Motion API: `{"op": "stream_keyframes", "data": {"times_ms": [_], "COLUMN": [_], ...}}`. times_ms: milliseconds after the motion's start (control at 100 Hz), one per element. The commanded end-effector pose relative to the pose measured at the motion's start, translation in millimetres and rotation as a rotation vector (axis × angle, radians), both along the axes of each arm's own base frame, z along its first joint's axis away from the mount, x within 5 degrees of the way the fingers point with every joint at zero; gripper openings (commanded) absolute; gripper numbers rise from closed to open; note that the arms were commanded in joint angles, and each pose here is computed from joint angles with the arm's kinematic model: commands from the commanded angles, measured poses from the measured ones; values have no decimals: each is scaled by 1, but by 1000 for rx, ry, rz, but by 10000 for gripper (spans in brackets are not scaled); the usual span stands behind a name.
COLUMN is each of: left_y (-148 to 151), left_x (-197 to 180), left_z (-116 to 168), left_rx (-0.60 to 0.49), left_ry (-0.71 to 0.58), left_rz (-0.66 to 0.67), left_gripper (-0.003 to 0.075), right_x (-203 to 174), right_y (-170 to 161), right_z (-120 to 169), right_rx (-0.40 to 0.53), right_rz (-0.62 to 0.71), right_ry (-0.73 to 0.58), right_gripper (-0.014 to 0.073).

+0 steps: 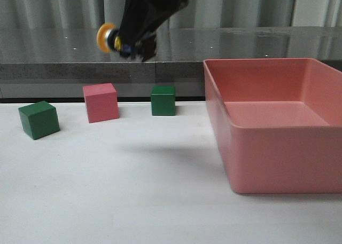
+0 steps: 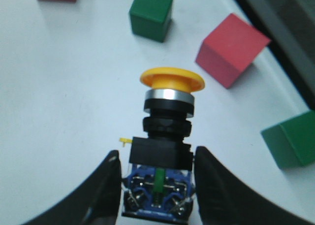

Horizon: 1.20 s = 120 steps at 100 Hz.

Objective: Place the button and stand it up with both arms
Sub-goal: 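Grasp the button switch with the right gripper and lift it out, then lower the switch onto the table and open the right gripper, then withdraw the right gripper upward away from the switch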

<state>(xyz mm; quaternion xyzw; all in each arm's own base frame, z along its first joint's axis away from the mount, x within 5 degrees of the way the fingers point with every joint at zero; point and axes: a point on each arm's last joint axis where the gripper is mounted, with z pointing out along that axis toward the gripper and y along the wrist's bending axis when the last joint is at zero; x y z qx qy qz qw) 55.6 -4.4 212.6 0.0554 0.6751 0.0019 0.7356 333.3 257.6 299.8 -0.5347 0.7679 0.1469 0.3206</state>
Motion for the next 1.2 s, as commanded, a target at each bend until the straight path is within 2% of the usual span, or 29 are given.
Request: {"op": "stream_keyframes", "data": {"times_ms": [0, 210, 400, 500, 610, 680, 750, 880, 970, 1190], "left_y": [-1, -1, -1, -1, -1, -1, -1, -1, -1, -1], "left_x": [-1, -1, -1, -1, -1, -1, -1, -1, -1, -1], "left_z": [-6, -6, -6, -6, -6, -6, -6, -6, -6, -6], "left_rx": [-19, -19, -19, -19, -19, -19, -19, -19, -19, -19], "left_ry": [-64, -64, -64, -64, -64, -64, -64, -64, -64, -64], "left_rz": [-10, -10, -10, -10, -10, -10, -10, -10, -10, -10], "left_gripper": [-20, -20, -20, -20, -20, -20, -20, -20, -20, -20], "right_x": [-2, 4, 6, 7, 8, 8, 7, 5, 3, 0], "right_y": [14, 43, 56, 57, 58, 58, 59, 58, 53, 12], "right_z": [6, -55, -86, -88, -86, -83, -77, -53, -25, 56], "right_rx": [5, -96, -123, -120, -115, -114, -114, -89, -43, 49], "right_rz": [119, 246, 262, 257, 255, 261, 275, 274, 216, 11], "right_ry": [-94, -52, -24, -33, -42, -39, -32, -30, 3, -33], "right_gripper": [129, 129, 137, 218, 409, 496, 528, 525, 477, 79]}}
